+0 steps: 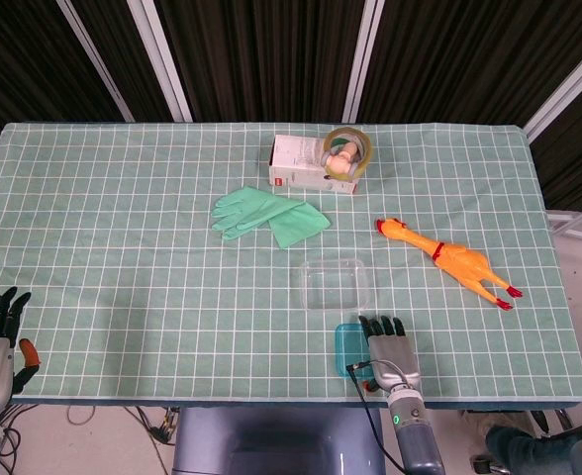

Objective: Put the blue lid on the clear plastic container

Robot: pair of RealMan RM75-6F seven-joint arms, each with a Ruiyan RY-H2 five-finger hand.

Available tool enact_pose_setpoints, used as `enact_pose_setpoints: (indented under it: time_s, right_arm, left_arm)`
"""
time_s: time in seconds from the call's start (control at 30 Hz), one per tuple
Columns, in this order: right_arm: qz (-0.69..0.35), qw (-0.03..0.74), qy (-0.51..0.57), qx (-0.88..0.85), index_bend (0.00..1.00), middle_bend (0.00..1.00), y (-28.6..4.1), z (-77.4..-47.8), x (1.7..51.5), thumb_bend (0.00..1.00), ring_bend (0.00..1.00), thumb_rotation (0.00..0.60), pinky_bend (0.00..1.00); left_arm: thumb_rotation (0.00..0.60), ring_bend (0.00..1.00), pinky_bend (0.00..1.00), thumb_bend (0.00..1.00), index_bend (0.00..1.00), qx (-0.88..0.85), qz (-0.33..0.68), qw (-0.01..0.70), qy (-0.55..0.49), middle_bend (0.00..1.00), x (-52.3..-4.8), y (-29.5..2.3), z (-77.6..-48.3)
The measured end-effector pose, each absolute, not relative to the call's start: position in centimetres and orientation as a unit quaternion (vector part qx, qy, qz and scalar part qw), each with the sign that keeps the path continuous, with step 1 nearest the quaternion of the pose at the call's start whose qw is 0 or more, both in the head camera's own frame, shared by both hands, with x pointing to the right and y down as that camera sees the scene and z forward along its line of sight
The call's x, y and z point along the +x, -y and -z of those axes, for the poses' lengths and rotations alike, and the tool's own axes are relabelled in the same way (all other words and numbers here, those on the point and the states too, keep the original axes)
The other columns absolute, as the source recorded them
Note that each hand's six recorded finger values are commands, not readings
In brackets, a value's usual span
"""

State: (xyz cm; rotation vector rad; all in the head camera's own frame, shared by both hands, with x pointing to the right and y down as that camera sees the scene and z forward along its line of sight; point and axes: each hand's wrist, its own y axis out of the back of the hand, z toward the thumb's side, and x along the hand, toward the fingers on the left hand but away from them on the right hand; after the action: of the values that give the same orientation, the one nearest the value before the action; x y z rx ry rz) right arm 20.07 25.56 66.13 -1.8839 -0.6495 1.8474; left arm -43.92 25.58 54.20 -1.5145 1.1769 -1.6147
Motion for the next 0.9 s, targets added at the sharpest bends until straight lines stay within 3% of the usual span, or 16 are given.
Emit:
enact_pose_setpoints:
  time_s: [0.9]
  right_arm:
    - [-0.669, 0.209, 0.225, -0.677, 0.00, 0.18, -25.21, -66.17, 19.97, 0.17, 0.00, 0.600, 0.00]
  left_arm:
    - [0.600, 0.00, 0.00, 0.76, 0.10, -0.570, 0.616, 0.311, -0.446, 0.00, -44.10, -25.52, -54.16]
